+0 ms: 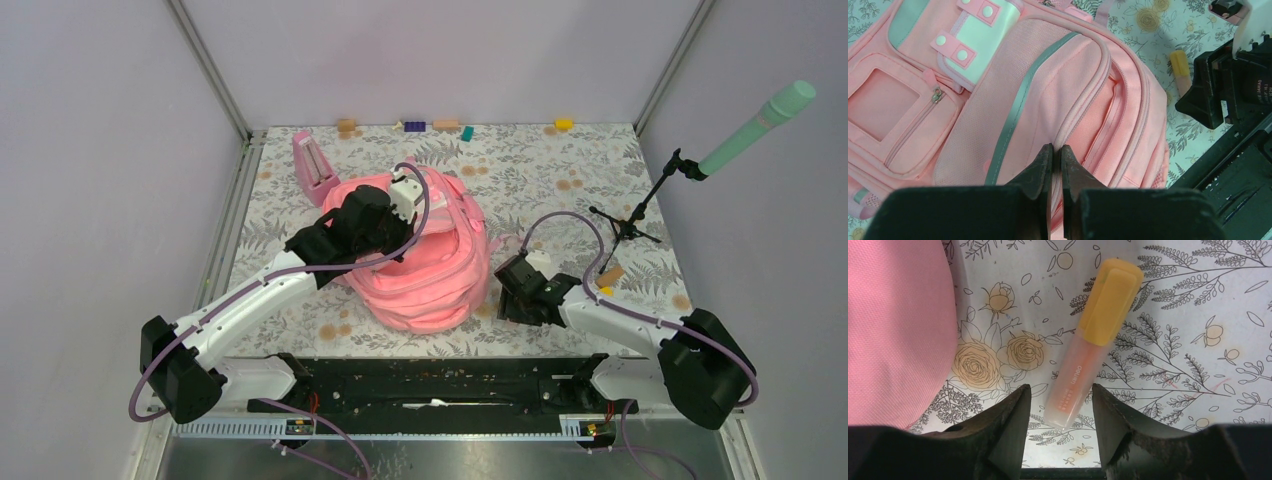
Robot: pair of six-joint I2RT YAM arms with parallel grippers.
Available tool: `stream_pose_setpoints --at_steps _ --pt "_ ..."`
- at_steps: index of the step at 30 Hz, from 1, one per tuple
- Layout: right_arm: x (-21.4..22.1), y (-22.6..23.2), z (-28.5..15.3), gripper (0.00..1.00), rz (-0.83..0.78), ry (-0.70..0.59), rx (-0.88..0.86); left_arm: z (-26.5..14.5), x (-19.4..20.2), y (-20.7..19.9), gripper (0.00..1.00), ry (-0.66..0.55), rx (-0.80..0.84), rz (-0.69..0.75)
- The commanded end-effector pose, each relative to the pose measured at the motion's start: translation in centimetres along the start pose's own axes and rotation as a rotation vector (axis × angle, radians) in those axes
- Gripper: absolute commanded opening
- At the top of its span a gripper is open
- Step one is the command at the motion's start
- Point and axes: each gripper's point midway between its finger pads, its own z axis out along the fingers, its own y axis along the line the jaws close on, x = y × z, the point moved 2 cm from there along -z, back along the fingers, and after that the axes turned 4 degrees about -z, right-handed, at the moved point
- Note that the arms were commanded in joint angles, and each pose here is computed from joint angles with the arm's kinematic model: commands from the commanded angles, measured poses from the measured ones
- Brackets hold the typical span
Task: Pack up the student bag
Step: Pick up the stationery from the center of the board.
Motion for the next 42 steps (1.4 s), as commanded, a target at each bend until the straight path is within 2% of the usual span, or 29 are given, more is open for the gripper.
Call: stream_pose_setpoints --at_steps 1,13,21,31,38,42 --pt "-0.9 0.4 0.0 0.54 -0.047 -0.011 0.029 -1.5 -4.1 -1.4 0.0 -0.153 0.068 -0.014" --pt "0.0 1.4 0.9 0.51 -0.182 0.008 0.155 -1.6 -4.1 -1.4 0.0 -0.155 0.071 -0.013" --pt "0.8 1.2 0.4 0.29 -0.162 0.005 0.133 -1.9 -4.3 -1.4 0.0 -0.163 0.066 -0.012" --pt "-1.3 0.4 -3.3 0.01 -0.119 -0.134 0.053 -1.9 -4.3 -1.3 0.0 -0.164 0.065 -0.016" --pt "-3.7 0.5 -8.0 0.0 -0.145 -0.248 -0.069 -2.0 -4.5 -1.1 0.0 -0.17 0.058 -0.018" --pt "-4.3 1.8 -11.6 0.0 -0.137 -0.269 -0.221 -2.2 -4.6 -1.2 0.0 -0.175 0.064 -0.023"
